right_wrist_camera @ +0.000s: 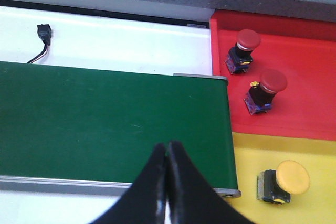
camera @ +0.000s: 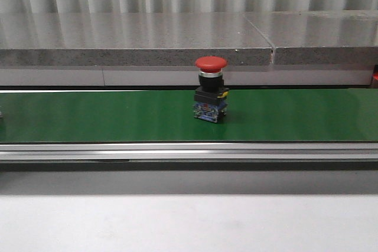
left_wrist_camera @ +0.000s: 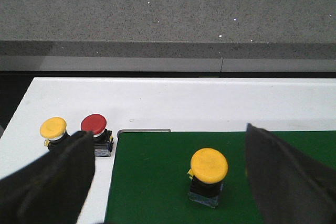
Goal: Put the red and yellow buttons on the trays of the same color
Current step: 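Carry the yellow button onto the belt and open the left gripper, then lower the right gripper onto the red button at the belt's end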
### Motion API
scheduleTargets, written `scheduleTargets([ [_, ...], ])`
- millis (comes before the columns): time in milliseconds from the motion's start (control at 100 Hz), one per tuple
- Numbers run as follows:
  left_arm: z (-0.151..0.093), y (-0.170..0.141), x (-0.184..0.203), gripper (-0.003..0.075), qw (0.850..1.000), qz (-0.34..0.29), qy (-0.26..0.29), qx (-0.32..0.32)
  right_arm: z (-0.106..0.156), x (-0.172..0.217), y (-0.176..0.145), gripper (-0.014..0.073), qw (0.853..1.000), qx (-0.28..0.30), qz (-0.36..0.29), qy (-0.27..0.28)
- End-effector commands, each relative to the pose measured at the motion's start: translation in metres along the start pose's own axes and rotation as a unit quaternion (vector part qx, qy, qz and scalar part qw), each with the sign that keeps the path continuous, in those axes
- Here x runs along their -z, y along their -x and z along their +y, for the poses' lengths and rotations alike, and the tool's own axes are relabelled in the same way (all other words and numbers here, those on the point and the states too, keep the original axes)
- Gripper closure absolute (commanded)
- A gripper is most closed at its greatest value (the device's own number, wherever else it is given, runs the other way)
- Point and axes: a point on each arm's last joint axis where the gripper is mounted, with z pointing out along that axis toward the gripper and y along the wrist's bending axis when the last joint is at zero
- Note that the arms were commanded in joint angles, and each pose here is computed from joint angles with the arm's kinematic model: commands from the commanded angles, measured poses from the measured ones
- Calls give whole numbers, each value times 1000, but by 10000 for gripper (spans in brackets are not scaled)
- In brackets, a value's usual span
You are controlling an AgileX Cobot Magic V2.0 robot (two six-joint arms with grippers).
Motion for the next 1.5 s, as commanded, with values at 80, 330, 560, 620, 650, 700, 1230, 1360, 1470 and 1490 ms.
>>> scheduleTargets([
  [80, -2, 5, 23, 525, 996, -85, 4, 3, -1, 6, 13, 664, 999, 5, -46, -6],
  [330, -1, 3, 27, 740, 994, -109, 10, 4, -1, 6, 13, 664, 999, 5, -46, -6],
  [560, -1, 3, 27, 740, 994, -110, 8, 7, -1, 6, 13, 664, 999, 5, -47, -7],
  [620, -1, 3, 27, 740, 994, -110, 8, 7, -1, 6, 13, 664, 999, 5, -48, -7],
  [650, -1, 3, 27, 740, 994, -110, 8, 7, -1, 6, 13, 664, 999, 5, -48, -7],
  [700, -1, 3, 27, 740, 994, -110, 8, 7, -1, 6, 13, 664, 999, 5, -47, -7],
  [1230, -1, 3, 27, 740, 994, -110, 8, 7, 2, 5, 13, -63, 999, -18, -45, 9],
  [1360, -1, 3, 27, 740, 994, -110, 8, 7, 3, -4, 14, -34, 999, -28, -31, 19],
  [1470, -1, 3, 27, 740, 994, -110, 8, 7, 8, -16, 18, -34, 999, -6, -9, 36],
  [1490, -1, 3, 27, 740, 994, -110, 8, 7, 9, -19, 19, -34, 999, 0, -3, 41],
])
